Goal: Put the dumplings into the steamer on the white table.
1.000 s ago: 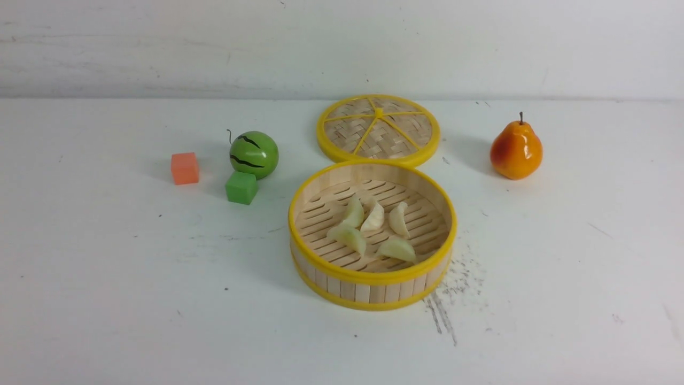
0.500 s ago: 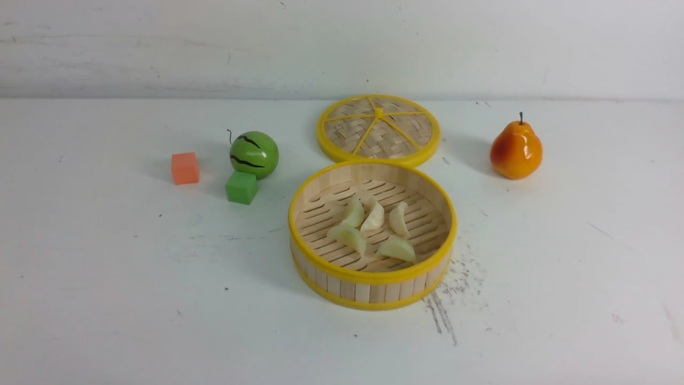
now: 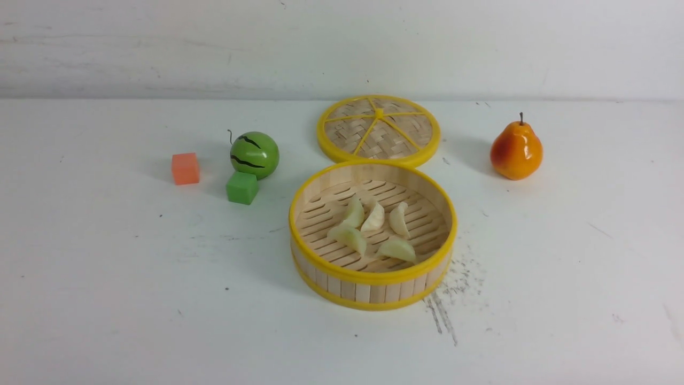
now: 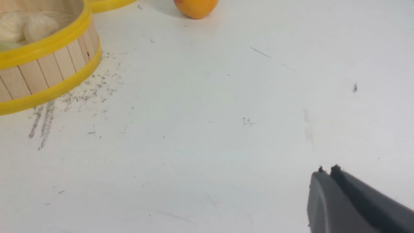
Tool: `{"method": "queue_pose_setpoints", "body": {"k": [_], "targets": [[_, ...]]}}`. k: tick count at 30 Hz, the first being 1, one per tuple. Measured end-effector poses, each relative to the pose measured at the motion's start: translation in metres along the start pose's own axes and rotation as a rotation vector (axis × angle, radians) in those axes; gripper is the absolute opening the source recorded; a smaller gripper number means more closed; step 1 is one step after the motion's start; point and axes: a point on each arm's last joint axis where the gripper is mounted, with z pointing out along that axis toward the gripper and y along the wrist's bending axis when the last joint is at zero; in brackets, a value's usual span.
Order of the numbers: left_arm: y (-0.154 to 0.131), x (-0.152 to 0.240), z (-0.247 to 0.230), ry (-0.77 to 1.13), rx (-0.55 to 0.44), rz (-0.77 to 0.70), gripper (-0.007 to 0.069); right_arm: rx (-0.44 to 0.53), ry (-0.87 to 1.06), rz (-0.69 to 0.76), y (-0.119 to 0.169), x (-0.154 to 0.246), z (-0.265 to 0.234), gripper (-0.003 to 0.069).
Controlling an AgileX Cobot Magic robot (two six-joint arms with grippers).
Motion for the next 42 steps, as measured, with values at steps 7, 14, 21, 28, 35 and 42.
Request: {"method": "queue_pose_setpoints", "body": {"k": [7, 14, 21, 28, 35, 42], "targets": [[0.014, 0.016, 0.013, -0.322, -0.082, -0.048, -0.0014, 0.000, 0.000, 0.000, 0.000, 0.000, 0.000, 0.0014], [0.040, 0.050, 0.031, -0.427, -0.324, -0.103, -0.0014, 0.000, 0.000, 0.000, 0.000, 0.000, 0.000, 0.0021], [0.050, 0.069, 0.038, -0.312, -0.422, -0.123, -0.0014, 0.000, 0.000, 0.000, 0.000, 0.000, 0.000, 0.0029], [0.052, 0.079, 0.039, -0.196, -0.451, -0.120, -0.0014, 0.000, 0.000, 0.000, 0.000, 0.000, 0.000, 0.0030], [0.052, 0.080, 0.040, -0.187, -0.453, -0.107, -0.0014, 0.000, 0.001, 0.000, 0.000, 0.000, 0.000, 0.0035], [0.052, 0.080, 0.040, -0.186, -0.452, -0.104, -0.0014, 0.000, 0.001, 0.000, 0.000, 0.000, 0.000, 0.0044]]}}
